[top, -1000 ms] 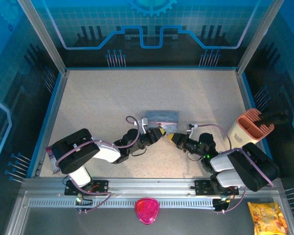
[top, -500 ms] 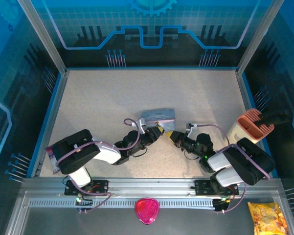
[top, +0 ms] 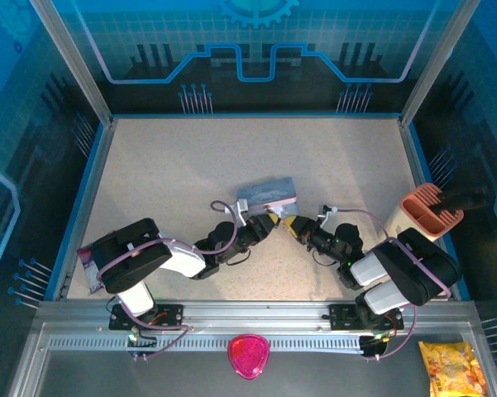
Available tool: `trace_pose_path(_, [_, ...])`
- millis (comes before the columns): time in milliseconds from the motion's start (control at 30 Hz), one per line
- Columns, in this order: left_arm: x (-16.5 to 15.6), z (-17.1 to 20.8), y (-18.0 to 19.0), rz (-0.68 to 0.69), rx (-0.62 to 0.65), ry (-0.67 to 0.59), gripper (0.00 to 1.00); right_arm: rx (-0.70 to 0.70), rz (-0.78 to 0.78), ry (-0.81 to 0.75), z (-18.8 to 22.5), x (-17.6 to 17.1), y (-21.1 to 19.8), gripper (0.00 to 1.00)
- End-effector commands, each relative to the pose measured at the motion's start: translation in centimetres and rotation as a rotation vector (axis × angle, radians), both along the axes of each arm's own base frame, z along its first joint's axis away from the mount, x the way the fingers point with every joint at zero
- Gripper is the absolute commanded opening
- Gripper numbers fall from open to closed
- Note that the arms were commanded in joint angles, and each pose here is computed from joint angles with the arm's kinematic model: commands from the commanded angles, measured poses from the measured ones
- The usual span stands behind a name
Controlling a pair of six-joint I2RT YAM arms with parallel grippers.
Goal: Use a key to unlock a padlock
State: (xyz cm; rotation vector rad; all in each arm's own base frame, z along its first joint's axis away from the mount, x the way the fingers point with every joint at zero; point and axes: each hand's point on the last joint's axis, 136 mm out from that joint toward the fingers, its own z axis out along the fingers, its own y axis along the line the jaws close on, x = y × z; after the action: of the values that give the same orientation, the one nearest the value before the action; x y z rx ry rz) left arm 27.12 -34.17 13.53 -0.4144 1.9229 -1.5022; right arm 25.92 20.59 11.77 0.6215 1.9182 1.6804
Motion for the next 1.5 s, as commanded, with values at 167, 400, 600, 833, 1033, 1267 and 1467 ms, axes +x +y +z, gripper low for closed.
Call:
trace_pose_path(167, [-6.3,8.7,-5.5,-0.336,-0.243,-0.187,0.00,0.059,0.002,-0.104,4.2,1.2,1.8,0.00])
trace_pose_path(400, [-5.8,8.6,-5.3,-0.304,-0.226,-0.180,0.00,0.006,0.014,-0.122,4.1,-0.1,2.7,0.00])
trace_pose_path(600, [-5.6,8.2,-5.5,-0.304,-0.214,-0.167,0.00,-0.054,0.025,-0.137,4.2,-0.9,3.1,0.00])
trace_pose_path(833, [-5.5,8.4,-5.6,-0.301,-0.218,-0.165,0.00,-0.077,0.041,-0.156,4.8,-1.8,4.3,0.00])
trace_pose_path(1033, [-5.2,8.7,-5.6,-0.284,-0.223,-0.157,0.00,-0.054,0.041,-0.192,5.2,-2.5,5.7,0.00])
trace_pose_path(1267, [-4.7,8.8,-5.4,-0.253,-0.228,-0.149,0.00,-0.053,0.001,-0.209,4.9,-3.1,5.9,0.00])
trace_pose_path(1467, [-5.2,9.0,-5.7,-0.279,-0.224,-0.152,0.00,-0.085,-0.028,-0.194,4.6,-2.6,4.8,0.00])
